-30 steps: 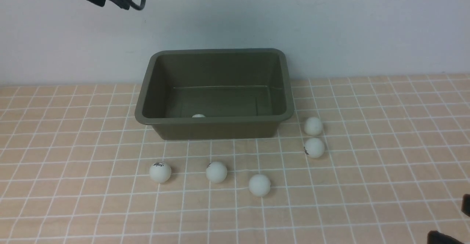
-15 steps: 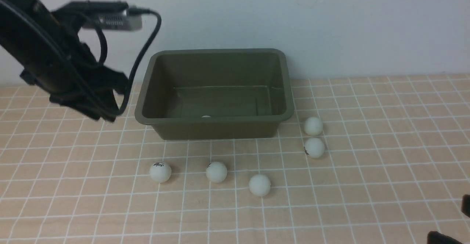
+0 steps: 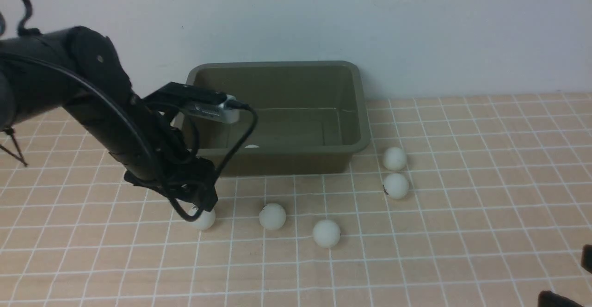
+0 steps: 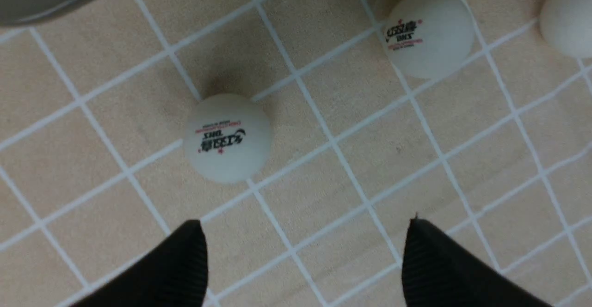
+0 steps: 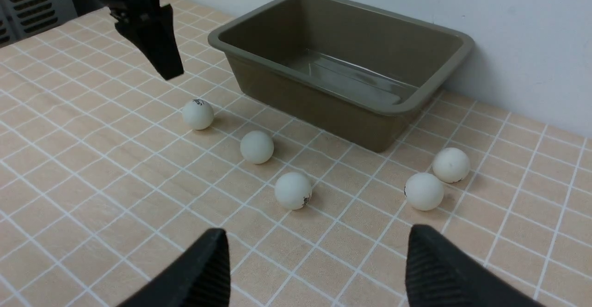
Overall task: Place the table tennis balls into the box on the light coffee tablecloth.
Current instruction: 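Reach for and grasp a ping pong ball on the table beside the basket, then drop the ball into the bin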
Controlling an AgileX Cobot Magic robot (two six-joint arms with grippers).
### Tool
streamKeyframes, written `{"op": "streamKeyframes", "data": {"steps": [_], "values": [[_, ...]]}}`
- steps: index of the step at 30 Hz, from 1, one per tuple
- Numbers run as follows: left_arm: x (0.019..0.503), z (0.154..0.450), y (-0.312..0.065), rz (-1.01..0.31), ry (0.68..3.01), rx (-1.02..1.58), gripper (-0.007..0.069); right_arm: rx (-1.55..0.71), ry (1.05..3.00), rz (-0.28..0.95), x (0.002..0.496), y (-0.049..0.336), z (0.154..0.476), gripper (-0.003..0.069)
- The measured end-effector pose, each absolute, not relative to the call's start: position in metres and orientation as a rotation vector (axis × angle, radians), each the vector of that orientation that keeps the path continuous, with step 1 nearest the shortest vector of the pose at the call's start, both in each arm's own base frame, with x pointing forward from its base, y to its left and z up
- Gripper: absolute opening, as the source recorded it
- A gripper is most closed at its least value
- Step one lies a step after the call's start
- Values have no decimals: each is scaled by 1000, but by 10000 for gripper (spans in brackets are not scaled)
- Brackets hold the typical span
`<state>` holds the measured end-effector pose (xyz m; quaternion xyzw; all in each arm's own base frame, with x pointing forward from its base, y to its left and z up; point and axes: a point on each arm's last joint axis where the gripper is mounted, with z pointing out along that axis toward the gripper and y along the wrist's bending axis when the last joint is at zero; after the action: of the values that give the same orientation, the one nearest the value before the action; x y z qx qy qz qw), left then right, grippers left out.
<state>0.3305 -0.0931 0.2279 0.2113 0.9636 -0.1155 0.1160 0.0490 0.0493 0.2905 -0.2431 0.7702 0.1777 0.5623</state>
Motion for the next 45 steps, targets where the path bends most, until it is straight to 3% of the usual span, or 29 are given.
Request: {"op": "streamKeyframes", "data": {"steps": [6, 19, 23, 25, 31, 36, 41, 45], "values": [[341, 193, -100, -137, 2874, 614, 477, -575, 1815, 420, 49, 49, 290, 462], [352, 161, -115, -110, 2865, 614, 476, -580, 1819, 424, 48, 50, 290, 462], [352, 157, -114, -86, 2874, 618, 384, -580, 1819, 424, 48, 50, 290, 462], [354, 161, -113, -70, 2864, 631, 292, -580, 1819, 424, 48, 50, 290, 462], [356, 181, -114, -61, 2875, 649, 301, -579, 1819, 424, 48, 50, 290, 462], [352, 216, -115, -89, 2895, 686, 301, -576, 1817, 422, 49, 50, 290, 462], [359, 253, -125, -216, 2739, 713, 301, -557, 1802, 407, 50, 48, 292, 462], [370, 264, -132, -263, 2604, 690, 301, -554, 1800, 405, 50, 48, 292, 462]]}}
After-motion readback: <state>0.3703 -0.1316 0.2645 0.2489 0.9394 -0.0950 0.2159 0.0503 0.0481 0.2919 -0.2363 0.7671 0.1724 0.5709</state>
